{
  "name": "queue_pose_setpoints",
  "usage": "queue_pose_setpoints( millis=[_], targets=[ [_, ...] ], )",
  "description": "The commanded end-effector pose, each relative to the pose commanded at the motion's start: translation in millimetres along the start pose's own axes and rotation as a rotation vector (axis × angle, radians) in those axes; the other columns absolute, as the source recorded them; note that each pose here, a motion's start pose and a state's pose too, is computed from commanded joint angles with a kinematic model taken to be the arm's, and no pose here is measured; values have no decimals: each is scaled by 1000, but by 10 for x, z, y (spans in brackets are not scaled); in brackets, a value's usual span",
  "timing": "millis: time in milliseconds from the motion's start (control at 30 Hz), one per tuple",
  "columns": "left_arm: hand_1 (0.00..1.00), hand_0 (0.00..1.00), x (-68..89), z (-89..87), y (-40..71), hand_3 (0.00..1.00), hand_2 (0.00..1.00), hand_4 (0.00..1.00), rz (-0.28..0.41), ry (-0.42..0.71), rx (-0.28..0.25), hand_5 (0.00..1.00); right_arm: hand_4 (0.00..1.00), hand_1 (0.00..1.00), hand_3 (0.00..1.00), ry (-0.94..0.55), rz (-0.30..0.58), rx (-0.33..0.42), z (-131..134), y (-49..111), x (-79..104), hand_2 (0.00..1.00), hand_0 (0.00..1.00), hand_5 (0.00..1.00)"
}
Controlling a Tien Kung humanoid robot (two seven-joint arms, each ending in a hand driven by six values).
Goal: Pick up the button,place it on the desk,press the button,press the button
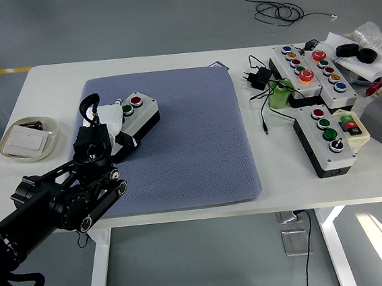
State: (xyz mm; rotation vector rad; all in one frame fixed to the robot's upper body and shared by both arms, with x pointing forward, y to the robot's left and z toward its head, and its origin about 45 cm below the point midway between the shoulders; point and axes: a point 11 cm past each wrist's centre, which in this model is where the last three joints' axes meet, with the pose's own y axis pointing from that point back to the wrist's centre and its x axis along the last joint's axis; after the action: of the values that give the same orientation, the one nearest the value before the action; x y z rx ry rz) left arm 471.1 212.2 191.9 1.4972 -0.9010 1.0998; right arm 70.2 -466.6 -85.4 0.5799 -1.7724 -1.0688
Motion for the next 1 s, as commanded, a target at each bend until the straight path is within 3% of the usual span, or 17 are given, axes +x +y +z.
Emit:
queue_pose_setpoints(
  millis=[67,100,267,300,467,500,533,667,700,767,1000],
  targets=[
    [556,488,4,-12,-6,972,649,808,5,-6,3,108,412,797,751,-1,0,0,0,1,-2,817,787,479],
    [517,503,11,-18,-8,922,536,767,10,-12,4,31,412,797,751,0,0,0,0,0,-2,817,787,479],
    [517,503,53,-21,4,922,536,767,51,-37,-3,31,412,797,751,2,-1,-1,2,1,-4,817,787,479],
    [397,362,69,-25,9,666,329,726,65,-37,-5,2,412,797,751,2,-1,-1,3,1,-5,817,787,479],
    [397,362,132,-69,29,666,329,726,131,-6,-9,2,412,797,751,1,-1,-2,7,0,-5,817,787,479],
    [317,334,151,-86,35,437,242,658,148,7,-9,2,412,797,751,1,-1,-2,7,0,-4,817,787,479],
    [317,334,166,-93,39,437,242,658,160,16,-15,2,412,797,751,1,-1,-2,8,0,-4,817,787,479],
    [317,334,243,-44,59,437,242,658,207,70,-128,2,412,797,751,0,-1,-3,14,-1,-4,817,787,479],
    [283,306,262,-22,64,337,204,580,213,87,-166,2,412,797,751,-1,-1,-4,15,-1,-6,817,787,479],
    [283,306,293,13,78,337,204,580,217,109,-232,2,412,797,751,0,-1,-4,17,-1,-6,817,787,479],
    [286,303,317,158,161,327,198,567,179,79,-501,2,412,797,751,0,0,-6,23,-2,-6,817,787,479]
  ],
)
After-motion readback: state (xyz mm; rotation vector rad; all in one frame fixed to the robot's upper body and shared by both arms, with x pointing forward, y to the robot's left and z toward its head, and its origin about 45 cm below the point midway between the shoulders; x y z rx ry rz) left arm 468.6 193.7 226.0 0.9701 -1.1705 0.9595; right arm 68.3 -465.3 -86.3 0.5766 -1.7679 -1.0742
